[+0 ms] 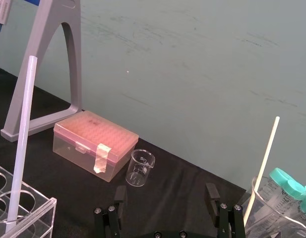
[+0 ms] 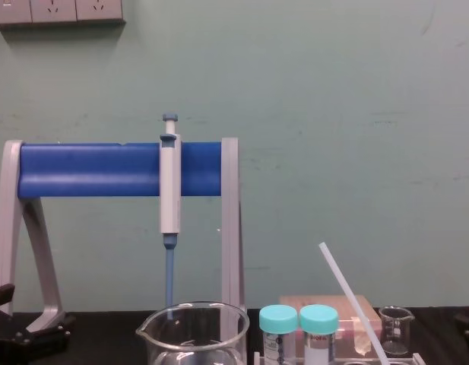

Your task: Pick up the stirring rod with one hand, then place it down.

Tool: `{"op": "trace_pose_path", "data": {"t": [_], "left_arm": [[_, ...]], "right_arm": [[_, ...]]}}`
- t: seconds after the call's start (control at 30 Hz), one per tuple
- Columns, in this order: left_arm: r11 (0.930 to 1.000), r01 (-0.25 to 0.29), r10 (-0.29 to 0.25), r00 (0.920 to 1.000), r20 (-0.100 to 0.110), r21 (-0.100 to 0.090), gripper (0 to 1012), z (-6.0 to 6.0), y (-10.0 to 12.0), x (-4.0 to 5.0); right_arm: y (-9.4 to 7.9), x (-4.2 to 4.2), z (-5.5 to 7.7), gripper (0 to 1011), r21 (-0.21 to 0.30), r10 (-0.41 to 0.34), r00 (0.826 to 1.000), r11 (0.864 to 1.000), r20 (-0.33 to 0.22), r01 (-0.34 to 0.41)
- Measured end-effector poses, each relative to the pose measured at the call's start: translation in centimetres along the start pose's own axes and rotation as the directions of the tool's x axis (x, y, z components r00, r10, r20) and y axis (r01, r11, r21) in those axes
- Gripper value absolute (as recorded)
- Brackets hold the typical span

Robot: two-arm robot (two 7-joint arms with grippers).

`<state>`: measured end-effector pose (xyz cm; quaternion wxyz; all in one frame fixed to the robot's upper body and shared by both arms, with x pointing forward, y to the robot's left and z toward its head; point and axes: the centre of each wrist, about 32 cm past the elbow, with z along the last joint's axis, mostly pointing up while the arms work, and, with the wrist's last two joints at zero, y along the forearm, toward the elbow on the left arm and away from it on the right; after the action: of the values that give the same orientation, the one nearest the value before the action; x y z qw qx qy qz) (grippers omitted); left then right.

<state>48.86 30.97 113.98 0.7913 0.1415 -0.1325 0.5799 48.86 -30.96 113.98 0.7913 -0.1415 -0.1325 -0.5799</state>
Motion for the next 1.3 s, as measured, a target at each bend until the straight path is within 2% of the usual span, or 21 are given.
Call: {"op": "trace_pose_path", "data": {"t": [1.3], "left_arm": [[1.0,0.0,0.0,1.0,0.0,0.0,1001,0.0,0.0,0.0]], "right_arm": [[0.0,0.0,0.0,1003,0.0,0.0,1.0,1.0,0.0,0.0]]}}
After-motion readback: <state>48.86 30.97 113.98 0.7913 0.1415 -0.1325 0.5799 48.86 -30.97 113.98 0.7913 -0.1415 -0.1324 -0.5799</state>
